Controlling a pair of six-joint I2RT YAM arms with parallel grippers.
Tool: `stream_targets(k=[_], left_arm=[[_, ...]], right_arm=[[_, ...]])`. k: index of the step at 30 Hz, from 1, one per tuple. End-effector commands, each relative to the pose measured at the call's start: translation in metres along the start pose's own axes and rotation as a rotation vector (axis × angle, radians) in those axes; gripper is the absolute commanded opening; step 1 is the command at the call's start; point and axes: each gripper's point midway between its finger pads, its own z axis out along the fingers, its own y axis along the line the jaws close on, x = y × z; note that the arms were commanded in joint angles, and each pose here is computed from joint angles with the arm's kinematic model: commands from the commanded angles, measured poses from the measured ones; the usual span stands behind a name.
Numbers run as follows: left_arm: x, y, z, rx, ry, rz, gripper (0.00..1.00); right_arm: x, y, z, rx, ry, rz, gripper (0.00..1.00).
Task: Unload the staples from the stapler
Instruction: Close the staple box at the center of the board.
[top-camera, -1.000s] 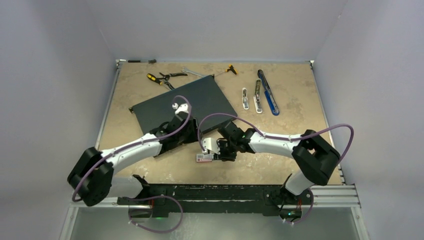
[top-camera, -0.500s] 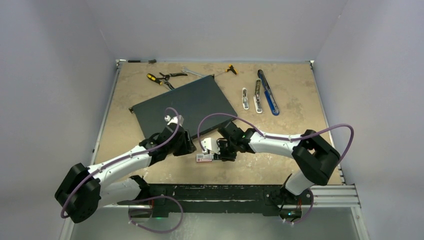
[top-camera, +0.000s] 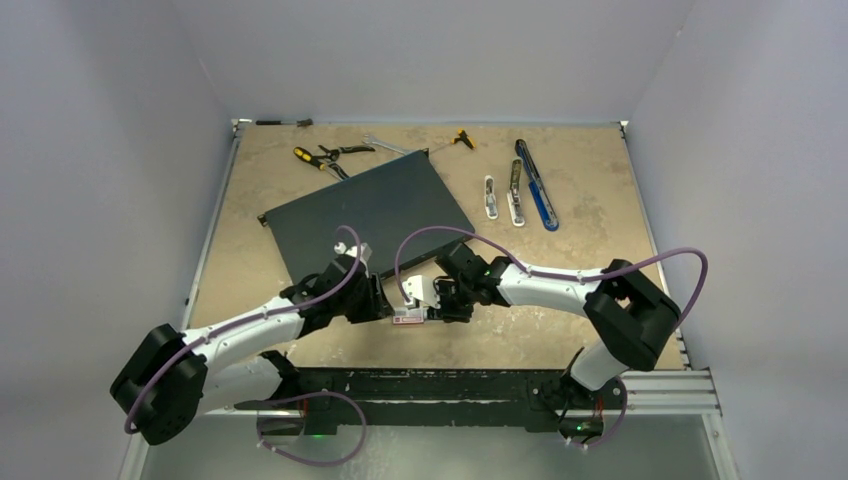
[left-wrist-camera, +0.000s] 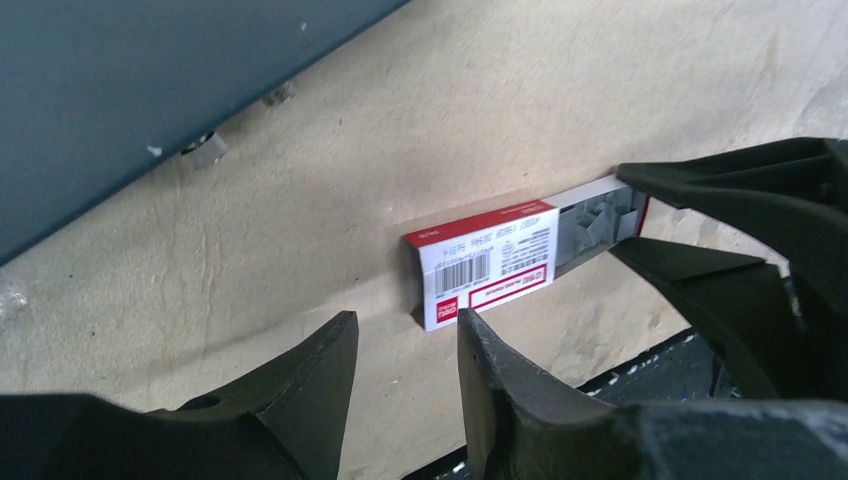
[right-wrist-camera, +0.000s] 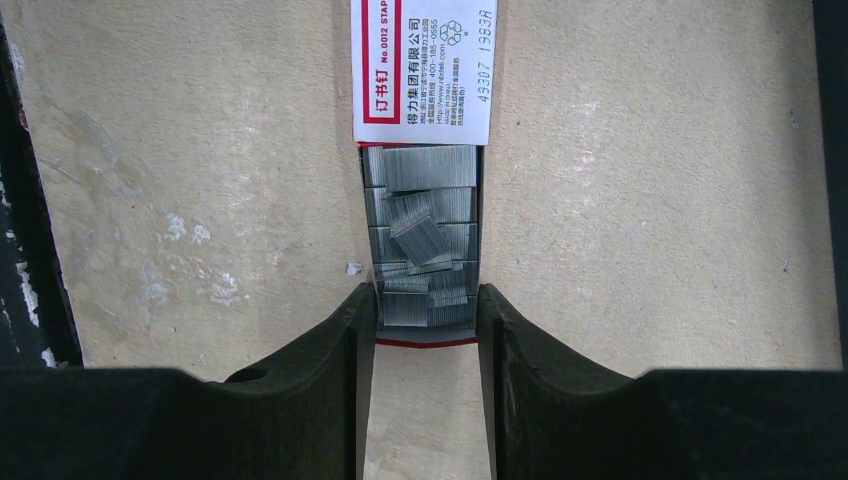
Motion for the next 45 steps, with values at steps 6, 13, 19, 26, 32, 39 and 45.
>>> stream_targets(k=[6,13,19,26,32,39,45], left_arm=[[0.011,-0.004,0.008,0.056,0.028,0.000,0.35],[0.013,-0.010,0.012,0.081,0.038,0.005,0.30],[0.018,-0.010,0.015,0.086,0.057,0.007,0.26],[0.022,-0.010,0.017,0.093,0.065,0.009,0.24],[0.023,-0.012,0.020,0.104,0.065,0.011,0.23],[0.021,-0.015,0.021,0.115,0.056,0.010,0.22],[0.022,-0.015,0.021,0.116,0.060,0.010,0.22]], right_arm=[[0.014,0.013,0.003,-0.051,0.061,0.016,0.26],[0.015,0.014,0.005,-0.055,0.062,0.017,0.25],[0.015,0.013,0.005,-0.052,0.062,0.015,0.25],[0.014,0.011,0.004,-0.043,0.066,0.024,0.25],[0.012,0.009,0.004,-0.042,0.071,0.032,0.24],[0.008,0.009,0.005,-0.047,0.074,0.034,0.24],[0.006,0.007,0.005,-0.043,0.081,0.057,0.24]])
